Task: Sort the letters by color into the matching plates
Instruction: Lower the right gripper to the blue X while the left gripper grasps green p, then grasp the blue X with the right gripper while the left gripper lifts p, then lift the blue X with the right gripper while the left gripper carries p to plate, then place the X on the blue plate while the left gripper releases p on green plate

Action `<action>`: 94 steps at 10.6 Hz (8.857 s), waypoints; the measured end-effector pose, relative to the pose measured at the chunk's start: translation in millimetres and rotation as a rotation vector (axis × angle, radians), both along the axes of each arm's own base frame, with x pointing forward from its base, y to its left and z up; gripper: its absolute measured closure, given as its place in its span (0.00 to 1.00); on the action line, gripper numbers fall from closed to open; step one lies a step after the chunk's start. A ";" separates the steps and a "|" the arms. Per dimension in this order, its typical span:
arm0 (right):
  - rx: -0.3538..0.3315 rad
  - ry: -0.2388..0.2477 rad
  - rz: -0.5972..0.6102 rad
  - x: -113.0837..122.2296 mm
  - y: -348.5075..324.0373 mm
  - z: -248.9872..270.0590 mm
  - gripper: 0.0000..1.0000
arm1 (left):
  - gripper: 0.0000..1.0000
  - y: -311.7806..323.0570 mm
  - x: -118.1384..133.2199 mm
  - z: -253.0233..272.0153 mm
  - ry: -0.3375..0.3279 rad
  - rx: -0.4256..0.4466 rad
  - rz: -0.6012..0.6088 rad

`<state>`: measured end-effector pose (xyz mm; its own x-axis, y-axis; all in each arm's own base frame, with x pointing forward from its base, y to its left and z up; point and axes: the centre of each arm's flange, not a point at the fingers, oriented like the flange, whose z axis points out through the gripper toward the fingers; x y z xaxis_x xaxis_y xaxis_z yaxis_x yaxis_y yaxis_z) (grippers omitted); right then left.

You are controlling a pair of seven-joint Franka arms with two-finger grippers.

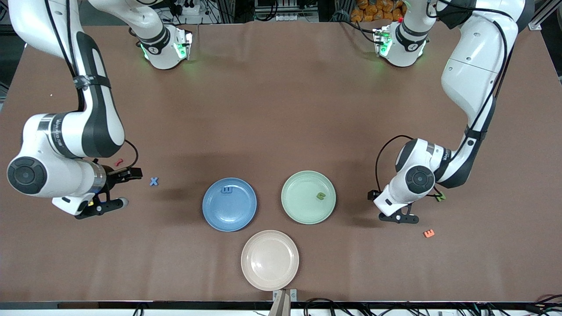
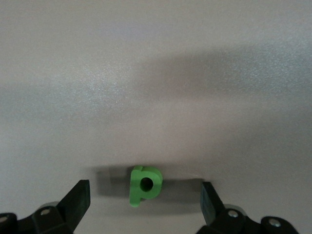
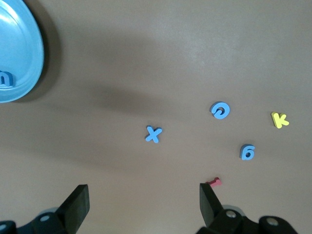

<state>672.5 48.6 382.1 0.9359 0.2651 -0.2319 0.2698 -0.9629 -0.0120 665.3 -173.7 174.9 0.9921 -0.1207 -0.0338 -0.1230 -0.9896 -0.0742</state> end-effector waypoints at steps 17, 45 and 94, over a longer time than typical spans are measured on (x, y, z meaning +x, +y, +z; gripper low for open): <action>0.006 0.032 -0.012 -14.4 -8.0 13.9 0.00 | 0.72 -21.2 16.0 38.0 -0.069 -0.058 0.145; 0.039 -0.257 -0.080 -108.4 -17.1 -214.6 0.16 | 0.72 -124.7 -0.5 69.8 -0.149 -0.180 0.341; 0.090 -0.300 -0.071 -17.8 252.5 -116.7 0.22 | 0.00 -80.9 -13.9 60.1 -0.074 -0.104 0.160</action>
<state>654.7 301.1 265.4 0.9759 0.2038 0.0785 0.2065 -0.9781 -0.0276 651.4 -254.6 235.0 0.9982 0.0398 0.0445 0.0387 -0.9989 0.0260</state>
